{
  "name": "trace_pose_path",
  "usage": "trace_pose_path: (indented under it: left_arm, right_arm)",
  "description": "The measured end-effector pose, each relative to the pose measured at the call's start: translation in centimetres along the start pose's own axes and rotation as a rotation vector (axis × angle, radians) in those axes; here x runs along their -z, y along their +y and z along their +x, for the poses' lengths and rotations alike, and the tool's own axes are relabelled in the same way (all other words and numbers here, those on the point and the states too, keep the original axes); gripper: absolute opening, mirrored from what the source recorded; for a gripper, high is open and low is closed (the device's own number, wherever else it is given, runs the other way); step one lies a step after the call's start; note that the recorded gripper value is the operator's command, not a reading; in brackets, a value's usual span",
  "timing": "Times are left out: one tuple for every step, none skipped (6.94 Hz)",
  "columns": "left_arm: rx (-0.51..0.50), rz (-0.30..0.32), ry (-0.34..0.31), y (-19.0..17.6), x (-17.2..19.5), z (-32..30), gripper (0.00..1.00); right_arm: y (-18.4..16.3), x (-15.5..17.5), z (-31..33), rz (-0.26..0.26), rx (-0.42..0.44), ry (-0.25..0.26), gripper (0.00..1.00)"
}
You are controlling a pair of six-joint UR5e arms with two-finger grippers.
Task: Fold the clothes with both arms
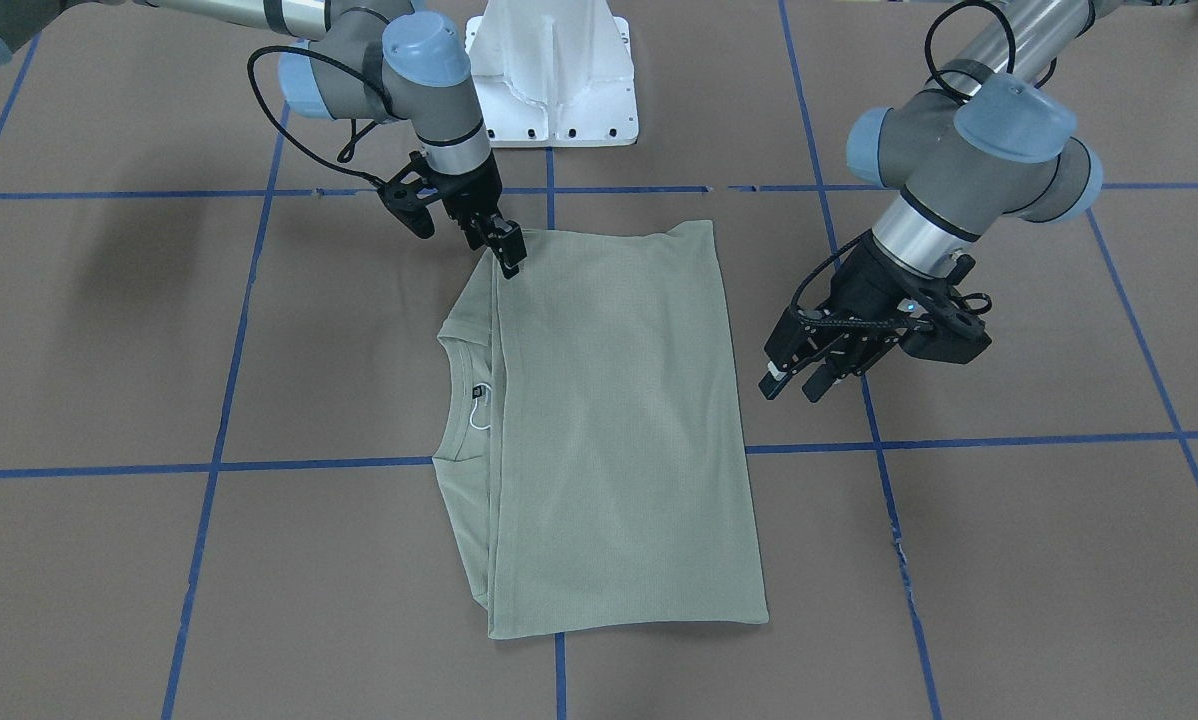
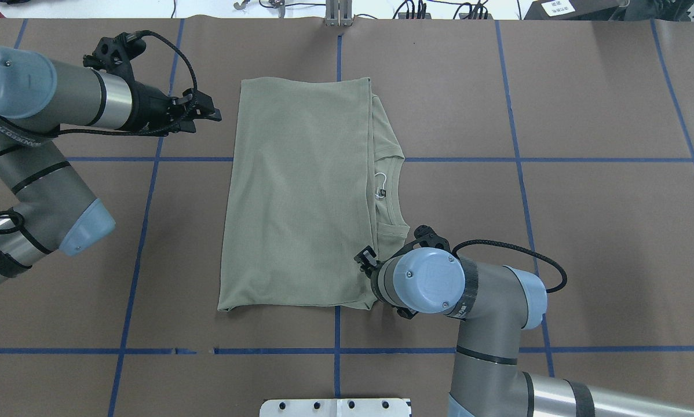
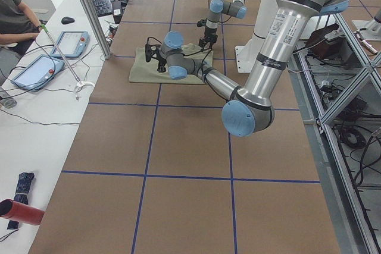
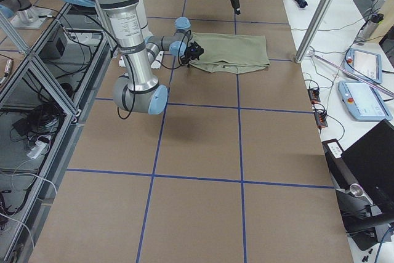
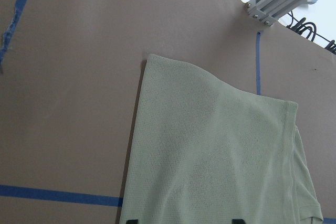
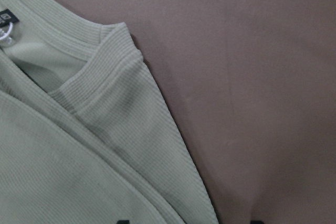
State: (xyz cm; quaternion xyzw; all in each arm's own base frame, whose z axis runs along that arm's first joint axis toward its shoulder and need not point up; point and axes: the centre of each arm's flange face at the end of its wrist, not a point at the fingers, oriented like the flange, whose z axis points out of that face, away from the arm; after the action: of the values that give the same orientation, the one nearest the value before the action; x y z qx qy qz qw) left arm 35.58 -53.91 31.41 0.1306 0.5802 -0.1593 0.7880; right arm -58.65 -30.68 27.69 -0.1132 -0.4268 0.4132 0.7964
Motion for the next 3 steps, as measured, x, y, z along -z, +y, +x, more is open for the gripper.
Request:
trace_pose_path:
  left_arm:
    - [0.000,0.000,0.000,0.00,-0.01,-0.01,0.67]
    - [0.000,0.000,-0.001,-0.01,-0.03,-0.03,0.67]
    - [0.001,0.000,-0.001,-0.01,-0.05,-0.06,0.67]
  right_arm:
    - [0.14,0.06,0.00,-0.003,-0.002,0.000,0.66]
    - [0.34,0.20,0.03,-0.008,-0.001,0.000,0.55]
    - [0.58,0.30,0.12,-0.013,0.000,0.000,0.32]
